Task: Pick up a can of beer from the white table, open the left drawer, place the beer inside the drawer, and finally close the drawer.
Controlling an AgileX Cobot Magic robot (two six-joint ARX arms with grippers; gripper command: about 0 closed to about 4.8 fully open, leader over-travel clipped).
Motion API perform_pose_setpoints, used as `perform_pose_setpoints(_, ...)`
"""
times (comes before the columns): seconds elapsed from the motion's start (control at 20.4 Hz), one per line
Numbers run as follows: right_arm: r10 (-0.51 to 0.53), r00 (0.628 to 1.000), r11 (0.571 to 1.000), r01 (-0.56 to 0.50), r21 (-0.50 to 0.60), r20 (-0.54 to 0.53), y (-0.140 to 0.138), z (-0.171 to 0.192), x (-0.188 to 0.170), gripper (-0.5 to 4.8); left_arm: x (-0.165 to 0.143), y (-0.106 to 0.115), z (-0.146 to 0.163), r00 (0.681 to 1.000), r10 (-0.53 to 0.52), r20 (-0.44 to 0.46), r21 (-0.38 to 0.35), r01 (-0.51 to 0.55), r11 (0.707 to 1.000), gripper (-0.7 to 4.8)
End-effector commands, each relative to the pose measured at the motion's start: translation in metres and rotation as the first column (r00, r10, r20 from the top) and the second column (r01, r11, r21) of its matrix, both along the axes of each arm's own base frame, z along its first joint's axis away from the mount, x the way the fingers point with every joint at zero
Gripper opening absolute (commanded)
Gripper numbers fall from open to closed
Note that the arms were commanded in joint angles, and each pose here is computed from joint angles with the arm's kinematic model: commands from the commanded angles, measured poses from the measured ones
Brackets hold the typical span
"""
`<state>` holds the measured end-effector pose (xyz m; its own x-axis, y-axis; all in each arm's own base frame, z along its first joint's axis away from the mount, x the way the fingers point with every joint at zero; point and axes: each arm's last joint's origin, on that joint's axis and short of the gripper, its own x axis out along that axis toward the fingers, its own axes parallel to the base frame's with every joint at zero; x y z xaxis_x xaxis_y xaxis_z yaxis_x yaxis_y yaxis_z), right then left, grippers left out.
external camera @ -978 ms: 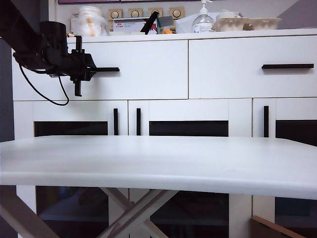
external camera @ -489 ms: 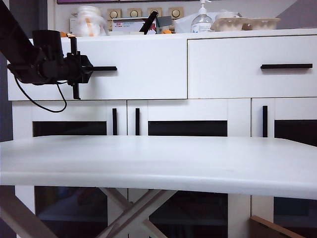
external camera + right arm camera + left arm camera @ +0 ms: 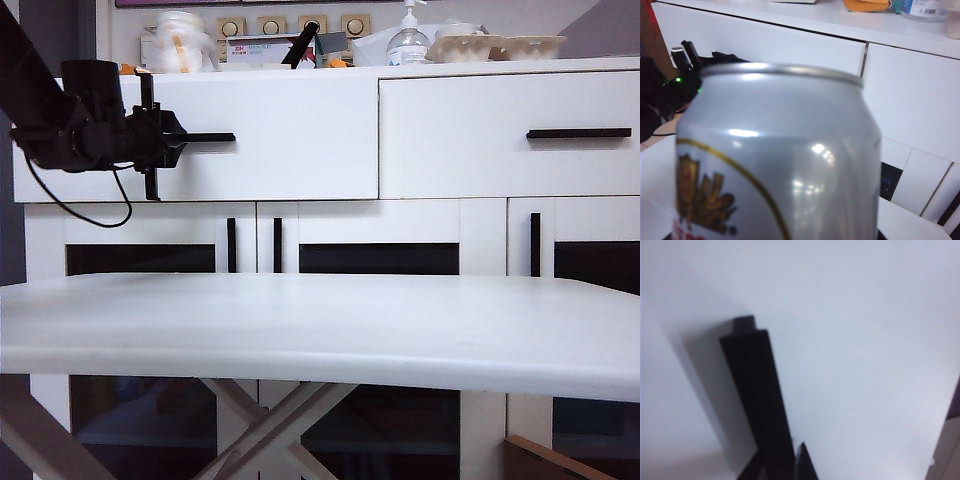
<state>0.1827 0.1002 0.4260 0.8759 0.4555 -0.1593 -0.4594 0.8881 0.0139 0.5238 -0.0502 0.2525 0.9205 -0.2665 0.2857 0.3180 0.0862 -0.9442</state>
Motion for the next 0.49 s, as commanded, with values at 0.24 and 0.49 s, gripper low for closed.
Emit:
perform_pose_setpoints(0.24,0.001,0.997,0.999,-0.003,0.04,0.073,-0.001,0.011,-0.003,2.02,-0.054,0.001,-0.012,0.994,0.004,0.111,-0.005,-0.003,1.0,-0.07)
perform_pose_setpoints(0.49,0.0,0.997,0.999,-0.003,0.04,0.072,-0.001,0.011,-0.003,2.02,-0.085,0.004,-0.012,0.997,-0.002,0.073,0.008,0.001,1.0,-0.06)
